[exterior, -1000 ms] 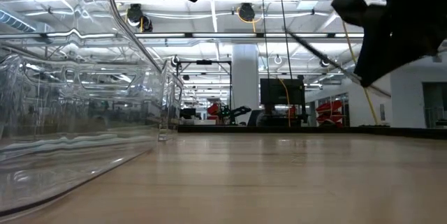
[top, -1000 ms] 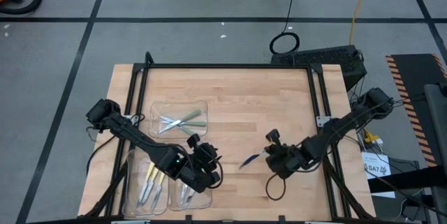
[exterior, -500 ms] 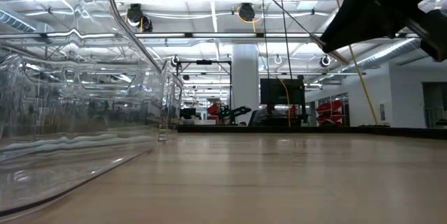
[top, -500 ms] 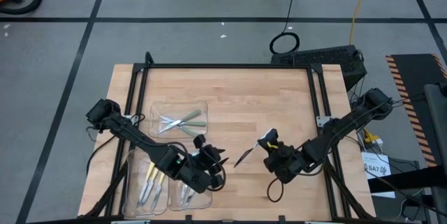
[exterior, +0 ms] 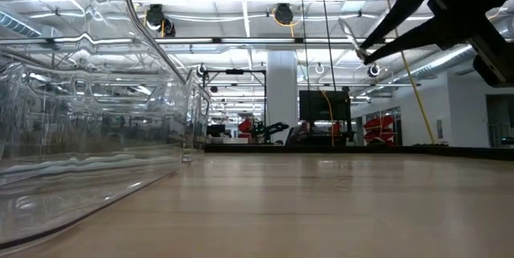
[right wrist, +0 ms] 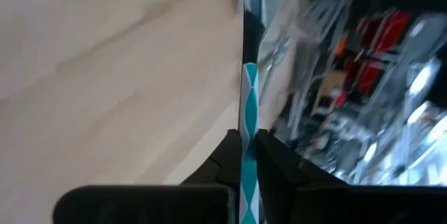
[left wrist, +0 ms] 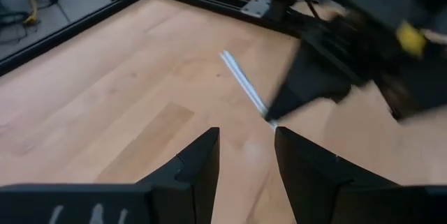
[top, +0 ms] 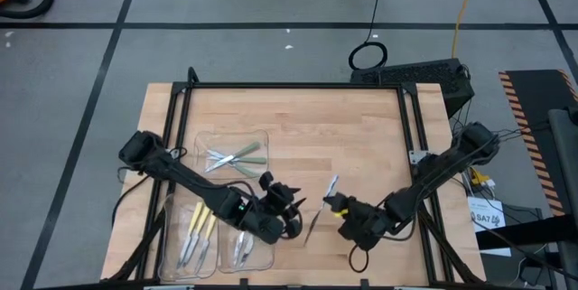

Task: Sort silverware by color (type)
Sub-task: Put the blue table knife into the bottom right transparent bin

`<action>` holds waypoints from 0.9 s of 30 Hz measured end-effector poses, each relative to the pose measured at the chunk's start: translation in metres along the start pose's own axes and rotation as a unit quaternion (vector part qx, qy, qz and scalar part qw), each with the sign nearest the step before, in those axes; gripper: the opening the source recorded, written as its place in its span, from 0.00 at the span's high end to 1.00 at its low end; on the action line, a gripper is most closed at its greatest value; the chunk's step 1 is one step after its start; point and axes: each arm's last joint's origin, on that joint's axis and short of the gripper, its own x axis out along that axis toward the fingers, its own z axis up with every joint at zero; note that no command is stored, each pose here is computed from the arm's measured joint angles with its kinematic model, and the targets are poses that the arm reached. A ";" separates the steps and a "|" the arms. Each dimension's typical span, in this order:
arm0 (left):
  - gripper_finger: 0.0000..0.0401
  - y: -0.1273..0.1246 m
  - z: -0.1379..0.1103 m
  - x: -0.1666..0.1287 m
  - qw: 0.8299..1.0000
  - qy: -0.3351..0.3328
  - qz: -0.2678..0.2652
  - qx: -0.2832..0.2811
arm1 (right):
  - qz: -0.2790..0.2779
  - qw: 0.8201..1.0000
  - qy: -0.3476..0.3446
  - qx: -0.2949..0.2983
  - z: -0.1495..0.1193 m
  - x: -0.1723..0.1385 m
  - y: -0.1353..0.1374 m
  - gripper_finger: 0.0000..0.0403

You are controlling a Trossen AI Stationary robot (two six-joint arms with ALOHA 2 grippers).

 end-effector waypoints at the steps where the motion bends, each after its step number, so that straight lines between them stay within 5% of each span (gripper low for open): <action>1: 0.63 0.002 0.001 0.002 1.000 -0.001 0.003 -0.010 | -0.006 1.000 -0.006 -0.010 0.003 0.001 0.000 0.96; 16: 0.63 0.006 0.003 0.008 0.998 0.020 -0.011 -0.059 | -0.129 0.981 -0.033 -0.141 0.048 0.023 0.004 0.96; 27: 0.50 0.002 -0.012 0.028 0.997 0.040 -0.006 -0.073 | -0.137 0.980 -0.037 -0.141 0.050 0.024 0.004 0.95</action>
